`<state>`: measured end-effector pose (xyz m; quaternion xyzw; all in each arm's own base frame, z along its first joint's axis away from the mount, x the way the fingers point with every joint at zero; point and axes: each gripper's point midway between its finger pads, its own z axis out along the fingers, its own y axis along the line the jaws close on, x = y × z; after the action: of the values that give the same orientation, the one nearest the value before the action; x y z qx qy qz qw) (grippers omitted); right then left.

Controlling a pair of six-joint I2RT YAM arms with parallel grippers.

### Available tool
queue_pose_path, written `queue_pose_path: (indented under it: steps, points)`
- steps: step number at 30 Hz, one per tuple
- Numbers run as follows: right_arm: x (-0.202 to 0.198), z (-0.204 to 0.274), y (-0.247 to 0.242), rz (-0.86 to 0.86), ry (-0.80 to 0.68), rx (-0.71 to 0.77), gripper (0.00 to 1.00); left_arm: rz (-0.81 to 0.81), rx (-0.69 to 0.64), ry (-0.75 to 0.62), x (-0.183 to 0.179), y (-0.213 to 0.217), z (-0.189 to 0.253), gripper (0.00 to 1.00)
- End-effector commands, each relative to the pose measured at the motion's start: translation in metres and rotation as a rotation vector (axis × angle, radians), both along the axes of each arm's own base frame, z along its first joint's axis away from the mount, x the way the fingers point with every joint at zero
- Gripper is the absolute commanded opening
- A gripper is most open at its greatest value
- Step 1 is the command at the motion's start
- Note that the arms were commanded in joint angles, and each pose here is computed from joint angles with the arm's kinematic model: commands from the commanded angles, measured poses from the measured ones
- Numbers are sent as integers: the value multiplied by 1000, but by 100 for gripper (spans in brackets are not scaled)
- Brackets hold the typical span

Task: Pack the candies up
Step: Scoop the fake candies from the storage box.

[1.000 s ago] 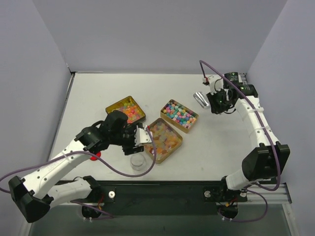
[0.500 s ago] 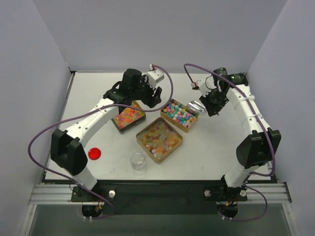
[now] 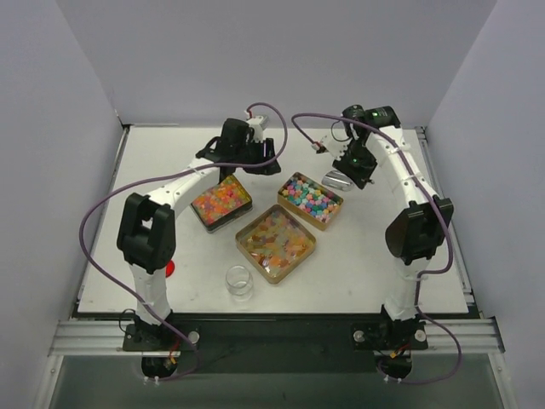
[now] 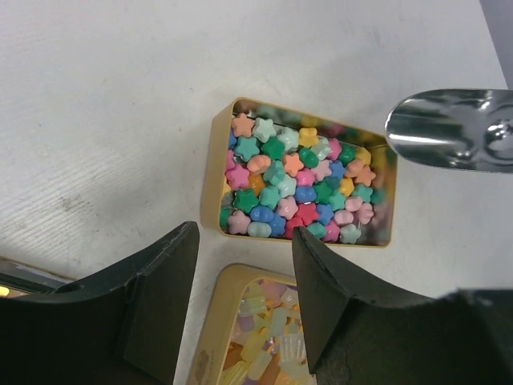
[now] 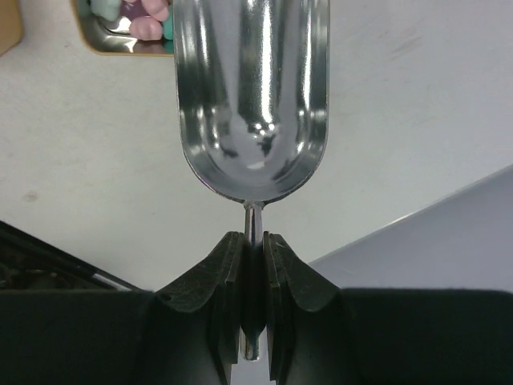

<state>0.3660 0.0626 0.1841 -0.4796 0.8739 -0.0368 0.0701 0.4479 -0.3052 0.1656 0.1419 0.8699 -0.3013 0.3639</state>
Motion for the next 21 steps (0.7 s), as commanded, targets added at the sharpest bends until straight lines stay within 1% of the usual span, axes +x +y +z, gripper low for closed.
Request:
queue_pose_path:
  steps: [1, 3, 4, 7, 8, 10, 11, 12, 14, 21]
  points:
    - [-50, 11, -26, 151, 224, -265, 0, 58, -130, -79, 9, 3, 50, 61]
    - [-52, 8, -21, 194, 240, -299, 0, 94, -159, -78, 6, 11, 61, 61]
    - [-52, 7, -20, 207, 243, -316, 0, 115, -156, -64, 6, 19, 57, 61]
    - [-55, 3, -13, 240, 257, -330, 0, 145, -159, -98, 2, 33, 73, 61]
    - [-54, 3, -12, 254, 257, -349, 0, 161, -154, -92, 1, 41, 70, 61]
    - [-57, -1, -12, 282, 279, -398, 0, 181, -166, -102, -1, 51, 80, 61]
    - [-57, -2, -16, 293, 287, -440, 0, 205, -168, -86, -1, 60, 76, 61]
    - [-57, -4, -16, 306, 293, -468, 0, 214, -177, -96, -4, 65, 83, 61]
    - [-57, -6, -22, 311, 308, -523, 0, 234, -183, -95, -6, 74, 85, 61]
    - [-46, -5, -31, 298, 293, -630, 0, 264, -192, -121, -21, 96, 92, 61]
